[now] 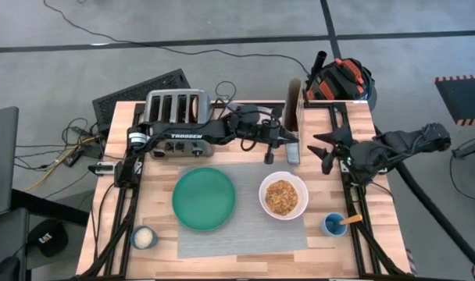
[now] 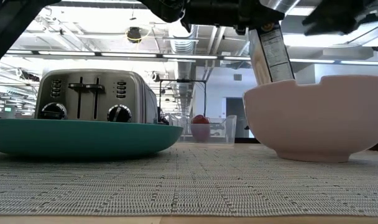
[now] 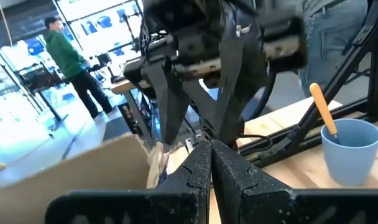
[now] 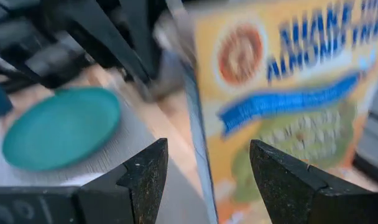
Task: Arrange a breakfast setting
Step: Put the cereal box on the top of the table
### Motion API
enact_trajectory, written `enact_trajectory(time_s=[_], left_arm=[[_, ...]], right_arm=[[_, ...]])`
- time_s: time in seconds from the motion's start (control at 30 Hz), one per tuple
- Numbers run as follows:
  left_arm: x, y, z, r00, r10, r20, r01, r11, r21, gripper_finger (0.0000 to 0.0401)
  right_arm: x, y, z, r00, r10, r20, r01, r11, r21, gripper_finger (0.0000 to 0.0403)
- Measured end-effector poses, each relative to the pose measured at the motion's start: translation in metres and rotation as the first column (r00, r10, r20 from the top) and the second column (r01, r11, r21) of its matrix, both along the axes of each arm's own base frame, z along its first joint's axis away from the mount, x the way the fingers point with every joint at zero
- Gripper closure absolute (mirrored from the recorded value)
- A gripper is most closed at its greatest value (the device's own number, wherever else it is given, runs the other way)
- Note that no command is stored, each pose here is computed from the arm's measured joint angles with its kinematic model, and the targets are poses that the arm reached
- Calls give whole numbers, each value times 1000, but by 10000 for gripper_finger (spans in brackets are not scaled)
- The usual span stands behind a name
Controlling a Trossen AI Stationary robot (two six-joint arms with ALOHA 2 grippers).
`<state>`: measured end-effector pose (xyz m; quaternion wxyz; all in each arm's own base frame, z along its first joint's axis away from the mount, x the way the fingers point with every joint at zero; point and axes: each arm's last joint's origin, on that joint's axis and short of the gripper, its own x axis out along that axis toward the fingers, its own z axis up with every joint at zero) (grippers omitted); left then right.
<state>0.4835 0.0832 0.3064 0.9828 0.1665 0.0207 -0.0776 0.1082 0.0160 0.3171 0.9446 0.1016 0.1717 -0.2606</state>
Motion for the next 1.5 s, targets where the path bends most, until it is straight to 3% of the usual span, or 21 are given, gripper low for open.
enact_trajectory(time_s=[0.2, 0.37, 0.47, 0.7, 0.9, 1.13, 1.5], left_arm=[[0, 0, 0, 1000, 3, 0, -2, 1000, 22, 401], [0, 0, -2, 1000, 5, -17, -4, 1000, 15, 401], [0, 0, -2, 1000, 5, -18, -4, 1000, 22, 401], [0, 1, -2, 1000, 25, -11, -25, 999, 28, 401], [0, 1, -3, 999, 32, -19, -32, 999, 32, 401], [0, 1, -3, 999, 32, -23, -31, 999, 33, 401], [0, 1, -3, 999, 32, -21, -31, 999, 32, 401]], right_arm=[[8, -4, 26, 989, -8, 151, 28, 991, -131, 148], [11, -14, 53, 979, -96, 180, 125, 980, -155, 148], [23, -20, 62, 977, -156, 143, 177, 972, -155, 148], [43, -38, 82, 952, -305, -16, 305, 952, -24, 148], [66, -48, 99, 960, -274, -55, 278, 958, 71, 148], [89, -61, 88, 929, -300, -215, 329, 938, 110, 148], [98, -71, 75, 886, -332, -324, 384, 917, 110, 160]])
